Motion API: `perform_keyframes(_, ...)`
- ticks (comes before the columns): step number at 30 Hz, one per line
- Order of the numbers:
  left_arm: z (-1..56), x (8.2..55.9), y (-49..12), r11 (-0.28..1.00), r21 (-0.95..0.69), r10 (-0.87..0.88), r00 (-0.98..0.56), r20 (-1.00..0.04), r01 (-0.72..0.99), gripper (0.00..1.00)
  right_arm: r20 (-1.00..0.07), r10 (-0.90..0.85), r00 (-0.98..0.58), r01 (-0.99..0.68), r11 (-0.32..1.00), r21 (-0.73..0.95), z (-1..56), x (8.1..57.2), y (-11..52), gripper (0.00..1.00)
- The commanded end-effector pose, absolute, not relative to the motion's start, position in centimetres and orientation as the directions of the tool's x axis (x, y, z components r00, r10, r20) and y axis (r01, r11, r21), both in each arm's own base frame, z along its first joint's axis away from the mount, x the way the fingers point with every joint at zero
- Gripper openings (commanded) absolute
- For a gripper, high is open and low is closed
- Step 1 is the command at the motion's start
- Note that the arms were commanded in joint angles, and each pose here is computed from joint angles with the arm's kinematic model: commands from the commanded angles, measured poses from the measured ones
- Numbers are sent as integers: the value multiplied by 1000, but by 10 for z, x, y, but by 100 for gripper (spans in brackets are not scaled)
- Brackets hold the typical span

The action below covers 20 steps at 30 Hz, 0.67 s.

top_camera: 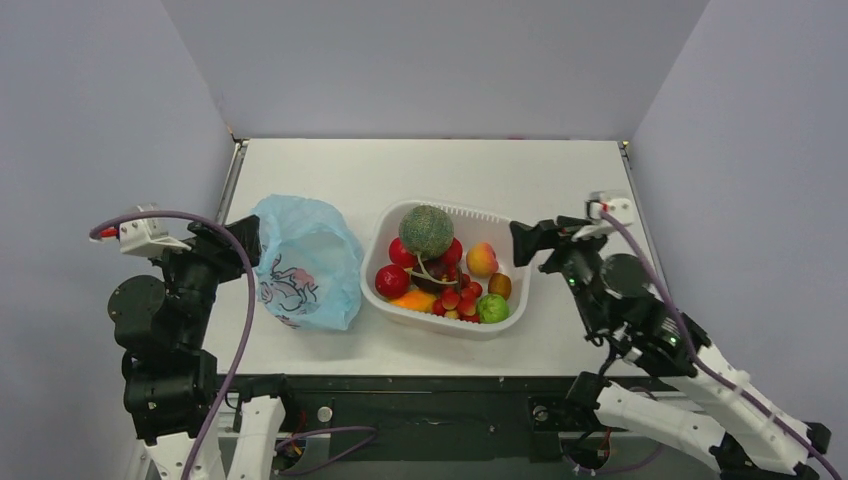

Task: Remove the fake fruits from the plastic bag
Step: Reset both arms

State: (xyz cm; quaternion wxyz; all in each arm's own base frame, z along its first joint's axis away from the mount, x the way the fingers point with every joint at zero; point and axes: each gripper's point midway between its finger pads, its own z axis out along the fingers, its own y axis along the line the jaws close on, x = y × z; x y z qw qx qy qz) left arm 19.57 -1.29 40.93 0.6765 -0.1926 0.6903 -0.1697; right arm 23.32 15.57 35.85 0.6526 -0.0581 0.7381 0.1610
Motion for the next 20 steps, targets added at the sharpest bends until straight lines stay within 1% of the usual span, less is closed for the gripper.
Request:
perform_keyframes(1,472,203,-40,859,-469,-494,91,-865,205,59,-971,239,1,-141,961,237,389,217,90,83)
perform_keyframes(6,492,206,-50,837,-468,-512,108,-852,283,59,-954,288,81,-29,958,287,404,197,37,85)
perform_keyframes(10,493,206,-54,822,-477,-527,97,-844,311,59,-943,311,120,23,948,316,408,184,9,86)
perform_keyframes(16,484,209,-54,818,-490,-534,80,-842,300,59,-933,336,129,51,937,345,405,179,-3,87)
perform_keyframes(20,480,211,-54,815,-497,-538,72,-840,299,59,-934,336,121,42,938,343,402,179,0,87)
